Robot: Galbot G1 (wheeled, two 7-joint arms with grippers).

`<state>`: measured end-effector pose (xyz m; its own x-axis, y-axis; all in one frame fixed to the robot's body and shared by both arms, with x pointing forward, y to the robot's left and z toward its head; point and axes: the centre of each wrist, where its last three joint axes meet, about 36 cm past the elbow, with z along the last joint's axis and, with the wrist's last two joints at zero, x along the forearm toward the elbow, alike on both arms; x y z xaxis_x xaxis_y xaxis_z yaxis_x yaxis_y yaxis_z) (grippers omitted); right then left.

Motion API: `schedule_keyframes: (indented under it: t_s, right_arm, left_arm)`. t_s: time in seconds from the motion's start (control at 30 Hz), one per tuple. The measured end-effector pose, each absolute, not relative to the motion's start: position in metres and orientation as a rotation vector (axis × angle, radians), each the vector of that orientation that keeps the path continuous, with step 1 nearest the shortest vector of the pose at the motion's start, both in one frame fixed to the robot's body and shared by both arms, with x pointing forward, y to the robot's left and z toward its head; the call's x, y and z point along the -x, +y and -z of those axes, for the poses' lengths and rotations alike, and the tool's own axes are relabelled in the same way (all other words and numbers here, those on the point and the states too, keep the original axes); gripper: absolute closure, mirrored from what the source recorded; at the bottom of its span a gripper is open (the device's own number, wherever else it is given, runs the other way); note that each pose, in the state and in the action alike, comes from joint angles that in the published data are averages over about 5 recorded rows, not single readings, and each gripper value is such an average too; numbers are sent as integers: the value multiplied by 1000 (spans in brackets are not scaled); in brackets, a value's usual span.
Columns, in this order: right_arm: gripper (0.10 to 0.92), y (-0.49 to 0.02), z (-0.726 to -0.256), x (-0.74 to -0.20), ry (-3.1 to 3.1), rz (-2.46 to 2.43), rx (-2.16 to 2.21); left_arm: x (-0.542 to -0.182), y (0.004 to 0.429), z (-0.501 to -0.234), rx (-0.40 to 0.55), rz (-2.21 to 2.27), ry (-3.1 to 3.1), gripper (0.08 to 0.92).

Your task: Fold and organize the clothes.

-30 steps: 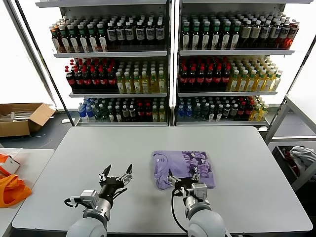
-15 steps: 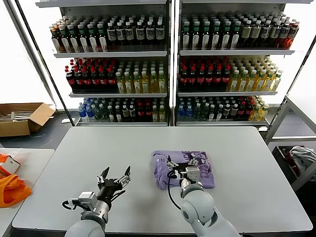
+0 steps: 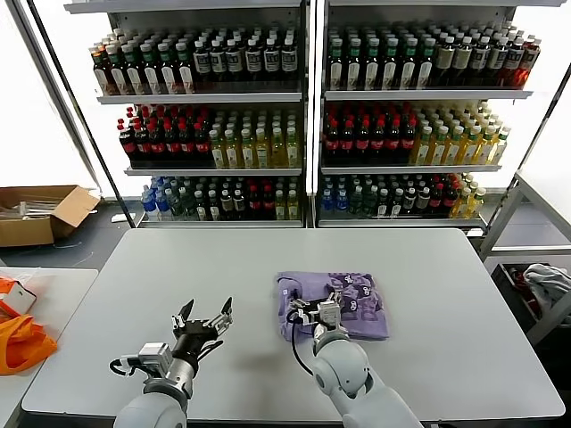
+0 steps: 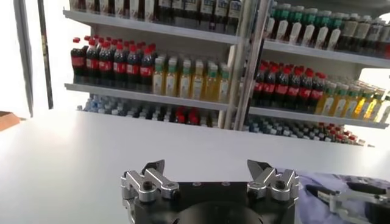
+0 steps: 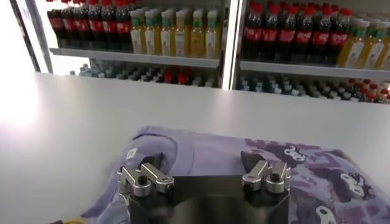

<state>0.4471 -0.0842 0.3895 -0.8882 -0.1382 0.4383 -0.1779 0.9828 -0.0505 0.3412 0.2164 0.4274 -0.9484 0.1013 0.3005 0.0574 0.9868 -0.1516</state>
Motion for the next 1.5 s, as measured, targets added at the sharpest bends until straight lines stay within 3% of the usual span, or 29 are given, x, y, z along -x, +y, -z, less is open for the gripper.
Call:
schedule_keyframes:
  t_s: [0.33,0.83,1.5]
  right_arm:
    - [200,-78,-384,-446,-2655,-83,-221]
    - [200,-109,-432,-438,-2777,-22,-164]
    - [200,-273,-449,-382,-2792,-188,267]
  left_arm:
    - [-342,220,-426,117,-194,-2811,177]
    - [-339,215,-430,124,-214,-2830,177]
    - [-340,215,-436,121,-152,-2985,177]
